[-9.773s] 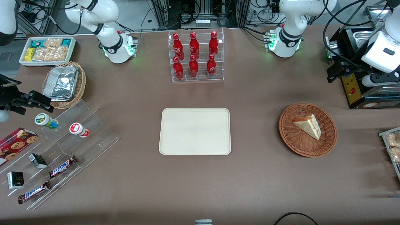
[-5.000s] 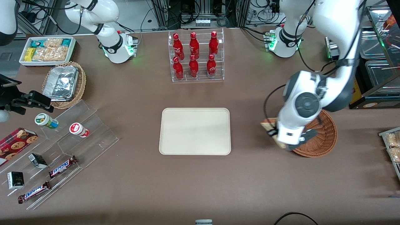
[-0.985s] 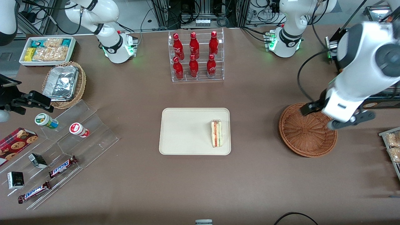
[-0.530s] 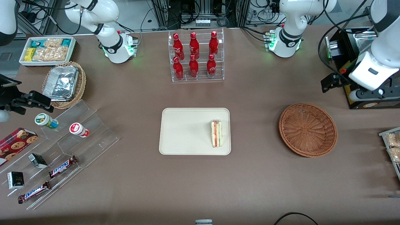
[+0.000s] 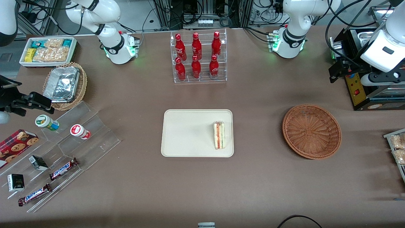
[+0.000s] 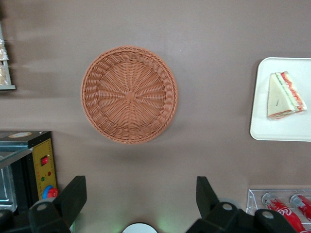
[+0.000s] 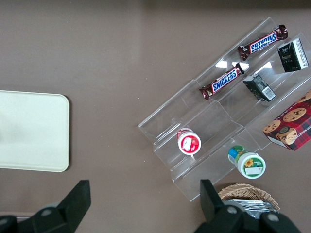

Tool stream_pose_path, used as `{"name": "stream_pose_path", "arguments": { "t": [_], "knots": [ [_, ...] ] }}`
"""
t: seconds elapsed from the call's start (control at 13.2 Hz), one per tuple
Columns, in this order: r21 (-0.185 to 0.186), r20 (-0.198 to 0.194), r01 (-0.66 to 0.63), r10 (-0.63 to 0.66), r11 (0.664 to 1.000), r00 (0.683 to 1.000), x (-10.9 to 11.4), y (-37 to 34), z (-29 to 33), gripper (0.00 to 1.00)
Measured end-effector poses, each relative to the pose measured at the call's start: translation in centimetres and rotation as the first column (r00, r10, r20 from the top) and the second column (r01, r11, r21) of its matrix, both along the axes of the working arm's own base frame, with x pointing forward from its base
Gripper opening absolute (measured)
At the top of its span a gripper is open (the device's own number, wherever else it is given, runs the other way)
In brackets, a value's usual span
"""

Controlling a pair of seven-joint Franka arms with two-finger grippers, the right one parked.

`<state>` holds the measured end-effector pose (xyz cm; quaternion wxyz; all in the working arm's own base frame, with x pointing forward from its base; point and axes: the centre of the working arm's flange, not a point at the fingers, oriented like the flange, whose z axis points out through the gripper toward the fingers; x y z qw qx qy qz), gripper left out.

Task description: Place sandwich from basket to tray

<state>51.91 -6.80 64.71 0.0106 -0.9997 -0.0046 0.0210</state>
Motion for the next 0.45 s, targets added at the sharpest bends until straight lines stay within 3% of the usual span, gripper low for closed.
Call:
{"name": "stream_pose_path", "arguments": {
  "t": [0.45],
  "knots": [
    [-0.025, -0.011, -0.011, 0.011, 1.0, 1.0, 0.41, 0.54, -0.52, 1.0]
  ]
}}
